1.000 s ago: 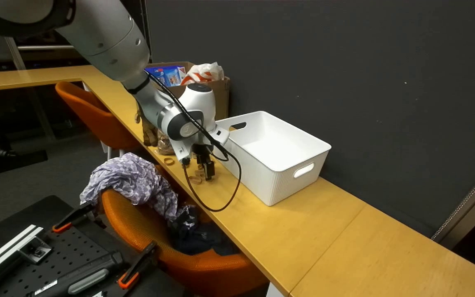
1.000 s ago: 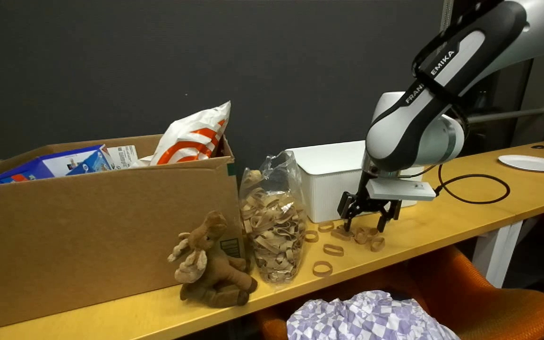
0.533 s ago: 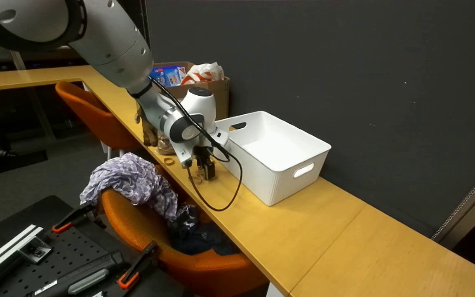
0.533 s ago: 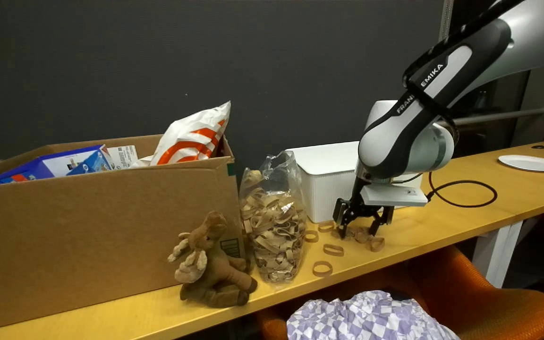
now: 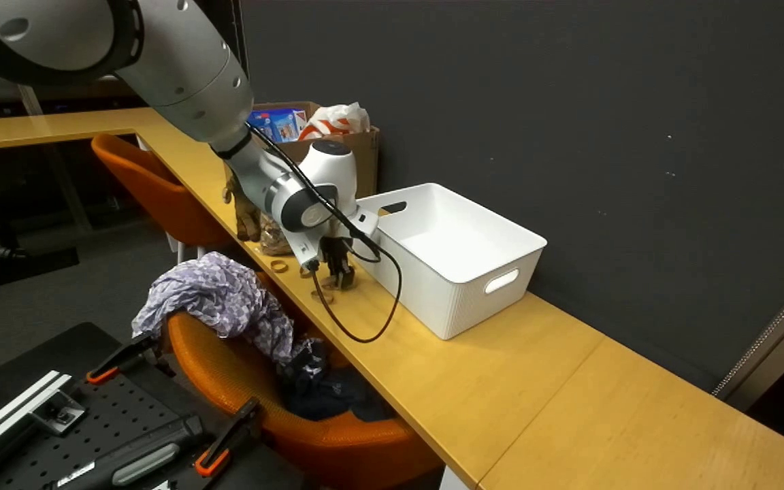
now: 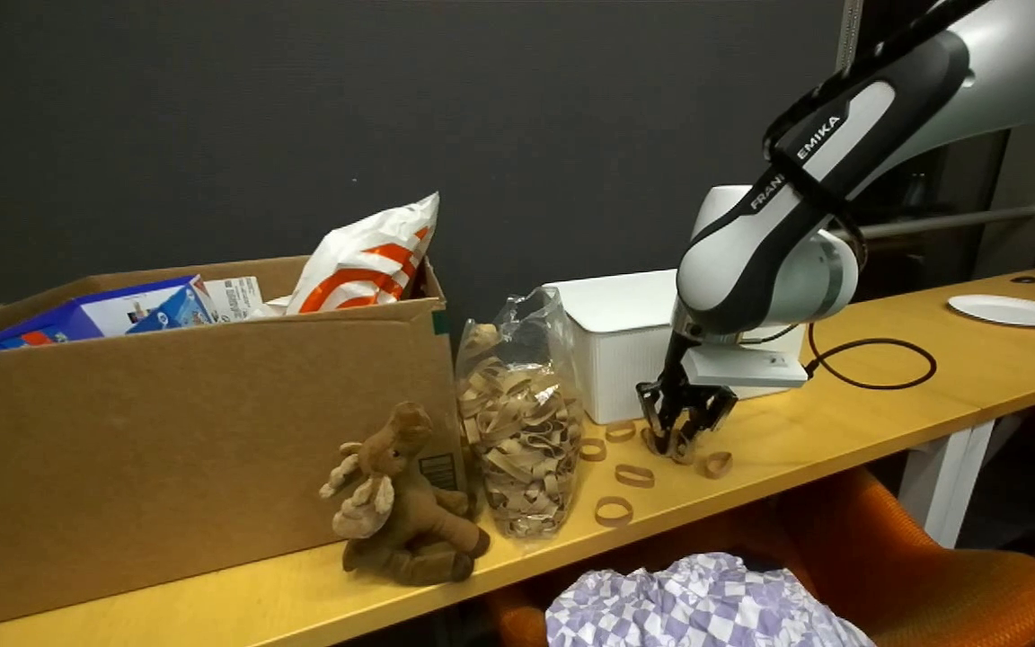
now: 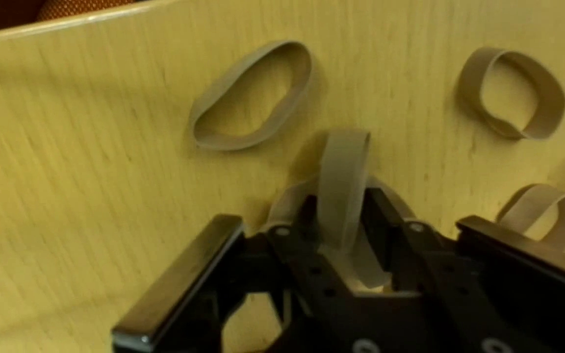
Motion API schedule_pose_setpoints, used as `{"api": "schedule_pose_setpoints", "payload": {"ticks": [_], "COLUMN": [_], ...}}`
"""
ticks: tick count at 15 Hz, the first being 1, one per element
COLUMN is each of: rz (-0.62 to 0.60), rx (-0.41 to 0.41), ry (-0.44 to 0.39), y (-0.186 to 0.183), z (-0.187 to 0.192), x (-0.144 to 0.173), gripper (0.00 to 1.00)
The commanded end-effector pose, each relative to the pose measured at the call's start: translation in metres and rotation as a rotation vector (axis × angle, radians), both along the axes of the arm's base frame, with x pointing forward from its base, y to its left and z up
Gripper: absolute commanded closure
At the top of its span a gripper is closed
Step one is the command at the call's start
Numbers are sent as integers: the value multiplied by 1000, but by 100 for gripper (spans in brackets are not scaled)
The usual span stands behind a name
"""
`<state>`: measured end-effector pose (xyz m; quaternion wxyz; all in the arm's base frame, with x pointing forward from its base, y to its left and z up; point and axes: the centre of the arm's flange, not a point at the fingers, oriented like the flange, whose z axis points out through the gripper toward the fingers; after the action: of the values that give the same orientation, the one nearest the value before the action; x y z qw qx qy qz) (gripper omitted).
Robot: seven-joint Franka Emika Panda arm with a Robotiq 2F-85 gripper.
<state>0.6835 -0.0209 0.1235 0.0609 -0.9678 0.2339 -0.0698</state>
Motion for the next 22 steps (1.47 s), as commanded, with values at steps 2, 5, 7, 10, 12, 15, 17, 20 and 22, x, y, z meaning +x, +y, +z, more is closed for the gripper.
{"api": "schedule_pose_setpoints", "payload": {"ticks": [2, 5, 7, 10, 12, 15, 17, 20, 22], "rz": [7, -16, -26, -32, -28, 4, 51, 131, 172], "rx": [10, 7, 7, 6, 0, -7, -23, -57, -76], "ry": [-14, -30, -47, -85, -114, -165, -208, -283, -306], "y": [2, 4, 8, 17, 26, 51, 74, 109, 131], "z": [8, 41, 67, 111, 146, 199, 229, 267, 281], "x": [7, 2, 0, 0, -1, -7, -14, -14, -15], "gripper": [100, 98, 98, 98, 98, 98, 98, 98, 98]}}
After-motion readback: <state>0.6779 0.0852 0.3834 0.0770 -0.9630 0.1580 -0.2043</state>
